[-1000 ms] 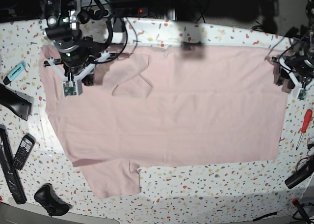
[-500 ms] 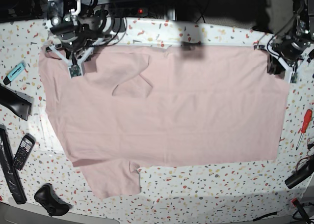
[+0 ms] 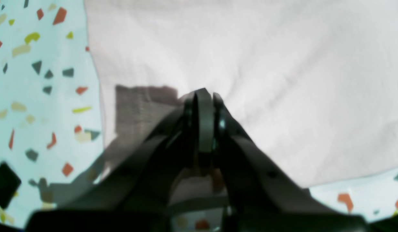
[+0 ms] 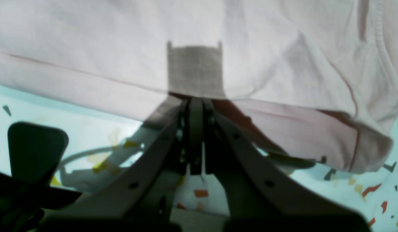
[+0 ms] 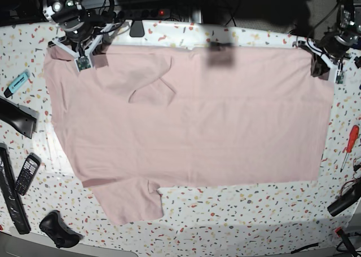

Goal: Fold the T-shirt properly
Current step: 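Grasp the shirt's collar-side edge corners with both grippers, then lift the collar edge with both grippers and carry it toward the hem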

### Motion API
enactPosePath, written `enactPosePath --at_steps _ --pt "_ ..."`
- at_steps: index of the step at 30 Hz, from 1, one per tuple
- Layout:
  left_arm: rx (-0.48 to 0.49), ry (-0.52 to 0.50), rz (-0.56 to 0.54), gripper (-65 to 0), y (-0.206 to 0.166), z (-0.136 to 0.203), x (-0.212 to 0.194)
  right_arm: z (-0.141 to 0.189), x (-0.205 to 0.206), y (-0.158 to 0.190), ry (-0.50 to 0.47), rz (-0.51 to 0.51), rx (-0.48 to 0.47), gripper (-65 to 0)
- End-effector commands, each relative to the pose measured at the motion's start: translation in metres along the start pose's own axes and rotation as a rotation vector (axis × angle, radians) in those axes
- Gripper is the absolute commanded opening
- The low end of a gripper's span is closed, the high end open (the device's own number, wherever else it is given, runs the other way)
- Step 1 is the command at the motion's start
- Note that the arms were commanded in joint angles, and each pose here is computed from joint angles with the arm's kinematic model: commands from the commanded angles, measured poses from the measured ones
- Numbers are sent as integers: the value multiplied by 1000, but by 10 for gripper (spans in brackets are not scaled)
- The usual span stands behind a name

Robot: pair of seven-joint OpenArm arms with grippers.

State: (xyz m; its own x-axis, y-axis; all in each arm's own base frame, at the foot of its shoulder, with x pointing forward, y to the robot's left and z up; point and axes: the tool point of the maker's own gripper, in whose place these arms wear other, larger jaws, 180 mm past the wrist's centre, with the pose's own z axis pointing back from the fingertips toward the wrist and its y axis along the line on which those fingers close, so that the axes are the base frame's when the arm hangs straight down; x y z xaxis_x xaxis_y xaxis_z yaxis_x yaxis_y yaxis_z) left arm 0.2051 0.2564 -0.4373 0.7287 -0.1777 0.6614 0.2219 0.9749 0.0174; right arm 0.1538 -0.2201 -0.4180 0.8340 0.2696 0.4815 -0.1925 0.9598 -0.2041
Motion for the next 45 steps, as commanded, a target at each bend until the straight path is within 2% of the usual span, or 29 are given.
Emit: enactPosePath --at_steps 1,7,17,25,32,33,37,39,40,42,45 --pt "6 93 -21 -650 2 5 -23 3 -5 -4 19 9 -7 -650" --pt "-2 139 -21 -650 -2 13 -43 8 -19 -1 47 20 -3 -650" --pt "-65 180 -52 -650 -14 15 -50 17 -47 4 114 38 3 -650" --pt "-65 170 -64 -650 -12 16 -44 37 -38 9 88 52 4 -650" --pt "-71 106 -102 -650 -18 19 -18 36 -26 -14 58 97 -85 -650" --pt "-71 92 -113 -629 -18 19 -12 36 -20 -18 44 89 -98 -650" --pt "-64 22 -179 -469 -17 24 22 41 5 -40 -7 50 -159 -650" --pt "-51 -5 -212 -421 -12 24 41 44 20 -49 -41 11 -173 -650" --pt "-41 -5 -228 -415 -9 24 49 45 28 -54 -60 -2 -182 -650" --pt "-21 -9 -250 -415 -3 23 65 47 42 -61 -98 -30 -191 -610" --pt "6 -63 -271 -415 5 20 95 47 61 -68 -148 -64 -187 -588"
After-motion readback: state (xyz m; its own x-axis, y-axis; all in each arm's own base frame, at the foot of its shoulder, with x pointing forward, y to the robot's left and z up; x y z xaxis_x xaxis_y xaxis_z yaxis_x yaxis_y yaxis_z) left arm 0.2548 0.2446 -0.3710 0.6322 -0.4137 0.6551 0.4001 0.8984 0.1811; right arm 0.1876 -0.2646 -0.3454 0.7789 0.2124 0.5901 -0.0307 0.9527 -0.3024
